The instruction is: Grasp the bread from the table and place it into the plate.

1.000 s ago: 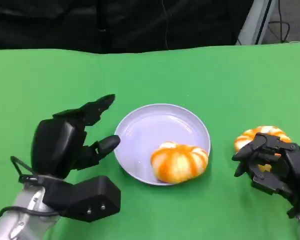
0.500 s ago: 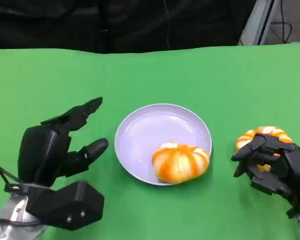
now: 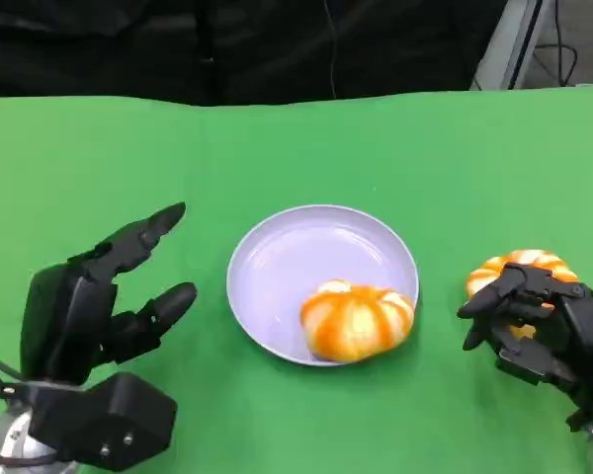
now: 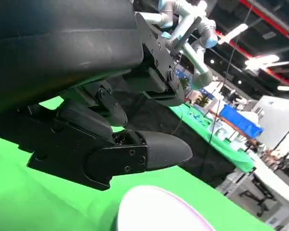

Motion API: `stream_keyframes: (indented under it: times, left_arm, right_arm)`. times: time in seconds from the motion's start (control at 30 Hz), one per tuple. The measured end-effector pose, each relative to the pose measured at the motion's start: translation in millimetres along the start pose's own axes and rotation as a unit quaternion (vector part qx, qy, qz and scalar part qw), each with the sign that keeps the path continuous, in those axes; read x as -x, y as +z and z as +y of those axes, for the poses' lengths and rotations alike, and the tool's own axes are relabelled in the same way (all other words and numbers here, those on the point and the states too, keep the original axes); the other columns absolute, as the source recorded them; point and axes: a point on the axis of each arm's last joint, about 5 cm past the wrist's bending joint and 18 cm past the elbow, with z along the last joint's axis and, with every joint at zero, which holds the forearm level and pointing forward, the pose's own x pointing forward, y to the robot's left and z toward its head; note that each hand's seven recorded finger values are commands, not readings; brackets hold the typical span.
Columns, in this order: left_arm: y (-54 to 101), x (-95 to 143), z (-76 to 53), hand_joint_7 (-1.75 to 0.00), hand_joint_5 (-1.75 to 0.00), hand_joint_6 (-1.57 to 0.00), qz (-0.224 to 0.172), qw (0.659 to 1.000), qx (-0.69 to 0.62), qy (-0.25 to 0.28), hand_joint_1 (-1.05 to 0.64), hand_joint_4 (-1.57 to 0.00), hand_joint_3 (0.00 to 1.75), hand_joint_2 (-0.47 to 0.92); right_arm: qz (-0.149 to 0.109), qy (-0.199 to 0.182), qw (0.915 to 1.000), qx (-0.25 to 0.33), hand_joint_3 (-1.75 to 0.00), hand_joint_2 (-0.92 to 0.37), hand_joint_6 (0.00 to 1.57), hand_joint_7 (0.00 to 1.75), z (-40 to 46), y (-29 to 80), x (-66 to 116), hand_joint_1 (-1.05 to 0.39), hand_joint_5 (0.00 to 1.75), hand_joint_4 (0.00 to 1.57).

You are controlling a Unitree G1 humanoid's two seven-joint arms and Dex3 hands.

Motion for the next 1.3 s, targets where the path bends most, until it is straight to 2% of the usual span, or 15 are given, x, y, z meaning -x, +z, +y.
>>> stream_keyframes:
  times: [0.7,1.0,1.2,1.3]
  left_arm:
    - [-17.6,35,2.1,-0.01,-0.01,-0.68,0.044,0.994,0.098,0.003,-0.65,-0.88,0.57,0.92]
    - [-17.5,38,1.1,0.00,-0.01,-0.69,0.056,0.987,0.148,0.004,-0.64,-0.89,0.56,0.92]
    - [-16.6,46,3.4,-0.01,-0.01,-0.71,0.057,0.982,0.177,0.011,-0.44,-0.92,0.39,0.92]
    - [-15.7,48,4.4,-0.01,-0.01,-0.73,0.052,0.980,0.194,0.015,-0.23,-0.92,0.22,0.92]
  right_arm:
    - [0.003,0.001,1.0000,-0.005,-0.62,-0.87,0.88,0.99,-2.9,-0.2,1.0,0.06,1.43,0.83]
    - [0.004,0.000,1.0000,-0.001,-0.60,-0.87,0.87,0.98,-4.5,0.2,1.3,0.05,1.43,0.83]
    - [0.004,-0.003,1.0000,0.001,-0.60,-0.88,0.88,0.98,-5.4,0.4,1.5,0.05,1.42,0.83]
    - [0.004,-0.004,1.0000,0.001,-0.60,-0.88,0.88,0.98,-5.4,0.4,1.6,0.06,1.42,0.83]
